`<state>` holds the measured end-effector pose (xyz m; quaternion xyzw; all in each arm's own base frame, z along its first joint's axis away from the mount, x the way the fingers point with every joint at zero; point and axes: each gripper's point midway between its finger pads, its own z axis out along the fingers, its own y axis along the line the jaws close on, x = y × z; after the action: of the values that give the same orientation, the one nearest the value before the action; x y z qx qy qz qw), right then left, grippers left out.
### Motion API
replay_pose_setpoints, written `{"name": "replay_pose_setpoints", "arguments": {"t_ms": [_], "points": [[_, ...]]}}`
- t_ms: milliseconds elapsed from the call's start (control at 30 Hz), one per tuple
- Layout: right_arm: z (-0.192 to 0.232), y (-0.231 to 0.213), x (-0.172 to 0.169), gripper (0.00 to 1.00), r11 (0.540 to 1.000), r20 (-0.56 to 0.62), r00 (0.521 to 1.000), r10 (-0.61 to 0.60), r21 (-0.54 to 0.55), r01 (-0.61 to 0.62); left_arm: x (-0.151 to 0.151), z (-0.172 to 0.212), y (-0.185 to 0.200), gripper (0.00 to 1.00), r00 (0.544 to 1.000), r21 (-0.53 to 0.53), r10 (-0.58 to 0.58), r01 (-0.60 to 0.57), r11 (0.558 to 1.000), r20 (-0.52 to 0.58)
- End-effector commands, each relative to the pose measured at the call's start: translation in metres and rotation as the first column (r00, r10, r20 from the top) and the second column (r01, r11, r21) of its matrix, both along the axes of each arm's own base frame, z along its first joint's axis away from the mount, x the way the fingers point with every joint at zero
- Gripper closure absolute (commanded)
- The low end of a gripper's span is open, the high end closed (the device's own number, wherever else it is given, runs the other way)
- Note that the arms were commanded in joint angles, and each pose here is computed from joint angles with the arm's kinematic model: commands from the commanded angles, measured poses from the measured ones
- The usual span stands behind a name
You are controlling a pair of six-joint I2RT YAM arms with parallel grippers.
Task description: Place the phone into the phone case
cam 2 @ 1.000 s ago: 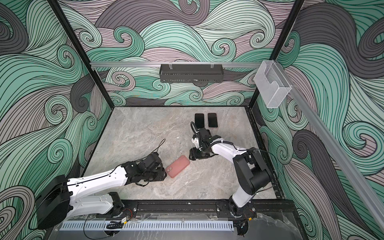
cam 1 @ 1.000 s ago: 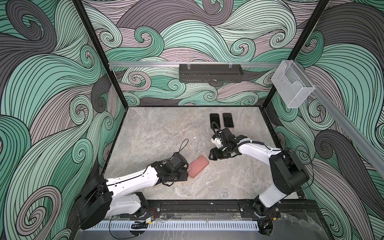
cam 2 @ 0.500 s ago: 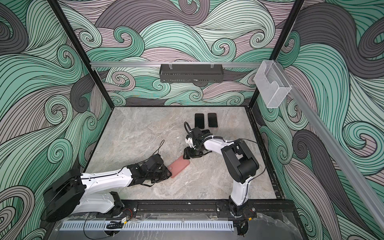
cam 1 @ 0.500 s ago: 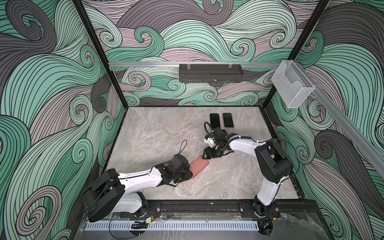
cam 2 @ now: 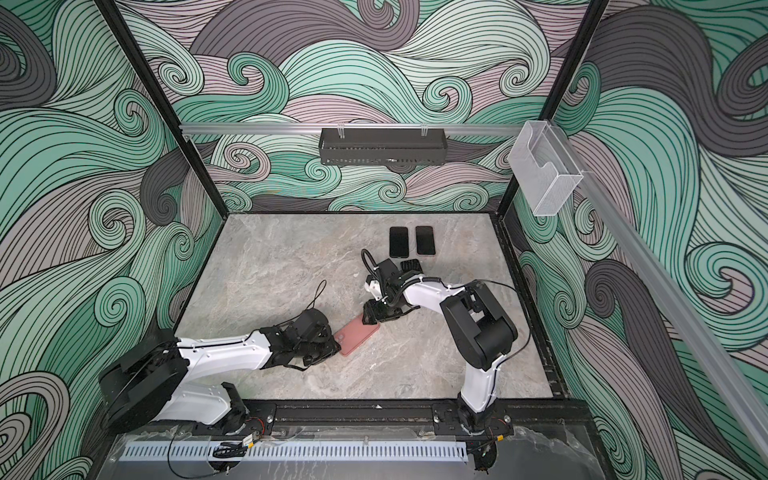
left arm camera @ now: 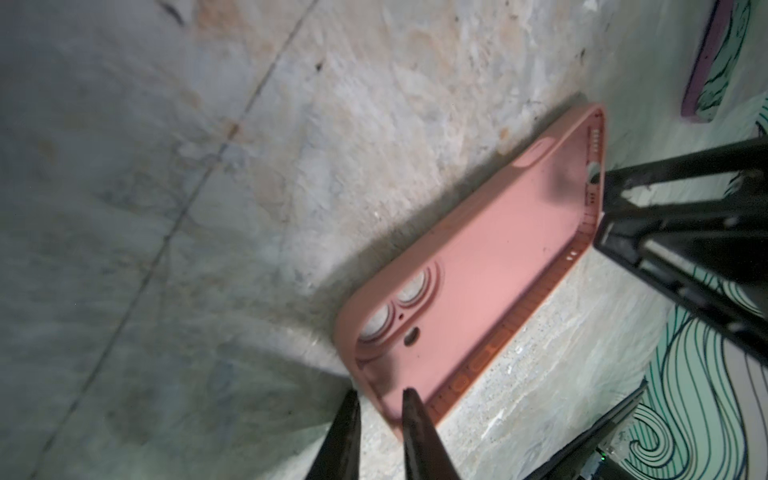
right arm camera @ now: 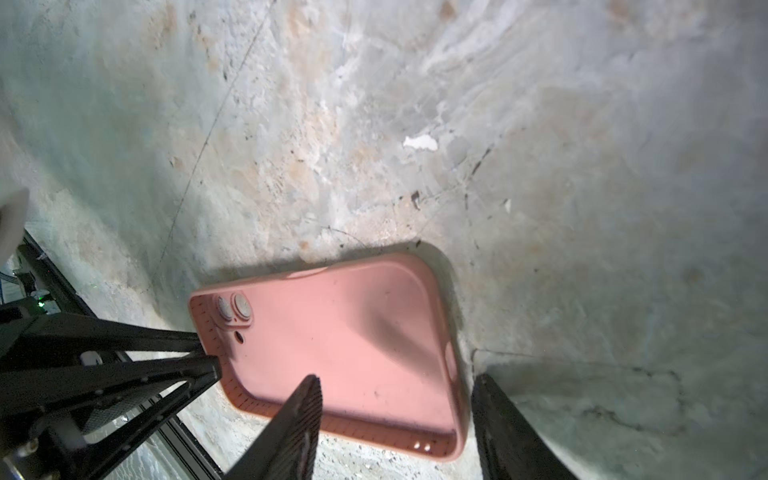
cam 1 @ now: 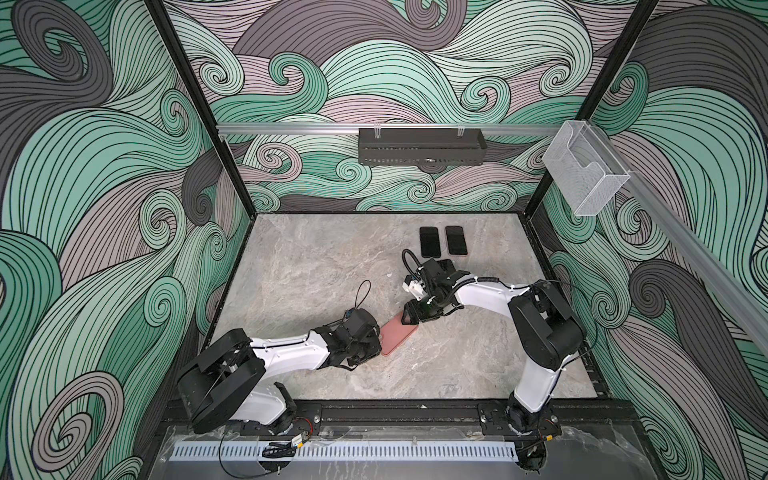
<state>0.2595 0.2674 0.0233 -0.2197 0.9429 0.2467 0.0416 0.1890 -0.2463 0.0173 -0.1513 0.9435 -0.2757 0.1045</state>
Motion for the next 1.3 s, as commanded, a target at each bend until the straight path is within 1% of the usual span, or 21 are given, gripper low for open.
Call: {"name": "replay_pose_setpoints", "arguments": {"t_ms": [0,167,267,400,567,767,867,933,967,1033,1100,1133,1200,1267], "points": [[-0.007,-0.011,-0.025,0.43,0.999,-0.064,0.998,0.013,-0.038,-0.015,0.011,-0.006,-0.001,0.79,1.0,0.028,0.018,-0.018,0.999,-0.001],[-0.002,-0.013,-0.035,0.49,1.0,-0.068,0.998,0.009,-0.025,-0.01,0.017,-0.01,-0.001,0.82,1.0,0.06,-0.002,0.002,0.998,0.0],[-0.001,-0.012,-0.041,0.54,1.0,-0.08,0.997,0.001,-0.012,-0.002,0.023,-0.006,0.004,0.82,1.0,0.108,-0.026,0.025,0.994,0.007],[-0.002,-0.012,-0.045,0.57,1.0,-0.089,0.996,-0.013,-0.008,0.013,0.034,0.004,0.013,0.82,0.998,0.16,-0.049,0.044,0.986,0.03],[-0.001,-0.015,-0.047,0.56,0.999,-0.083,0.996,-0.035,-0.014,0.034,0.042,0.006,0.028,0.82,0.998,0.186,-0.05,0.044,0.982,0.028],[0.005,-0.02,-0.041,0.5,0.998,-0.041,0.997,-0.06,-0.031,0.059,0.044,0.005,0.033,0.81,0.996,0.192,-0.085,0.081,0.978,0.014],[0.013,-0.026,-0.036,0.49,0.996,0.003,0.998,-0.067,-0.057,0.067,0.043,0.006,0.035,0.79,0.996,0.188,-0.087,0.084,0.979,0.007],[0.024,-0.037,-0.025,0.45,0.991,0.097,0.992,-0.077,-0.102,0.086,0.044,0.011,0.036,0.75,0.996,0.186,-0.083,0.079,0.979,0.014],[0.03,-0.044,-0.02,0.41,0.987,0.144,0.987,-0.077,-0.127,0.095,0.044,0.014,0.038,0.71,0.997,0.185,-0.079,0.074,0.98,0.021],[0.047,-0.059,-0.005,0.28,0.976,0.256,0.964,-0.064,-0.188,0.115,0.046,0.025,0.041,0.58,0.996,0.178,-0.075,0.066,0.982,0.045],[0.06,-0.073,0.009,0.15,0.965,0.328,0.944,-0.041,-0.233,0.123,0.046,0.035,0.045,0.5,0.995,0.173,-0.075,0.063,0.983,0.066],[0.065,-0.08,0.015,0.11,0.959,0.351,0.936,-0.029,-0.255,0.125,0.047,0.041,0.047,0.46,0.994,0.172,-0.076,0.062,0.983,0.078],[0.07,-0.095,0.029,0.04,0.94,0.373,0.928,-0.02,-0.308,0.145,0.048,0.052,0.05,0.43,0.991,0.169,-0.086,0.068,0.983,0.102],[0.072,-0.11,0.043,0.0,0.926,0.376,0.926,-0.033,-0.338,0.17,0.047,0.063,0.054,0.39,0.987,0.17,-0.102,0.08,0.982,0.122]]}}
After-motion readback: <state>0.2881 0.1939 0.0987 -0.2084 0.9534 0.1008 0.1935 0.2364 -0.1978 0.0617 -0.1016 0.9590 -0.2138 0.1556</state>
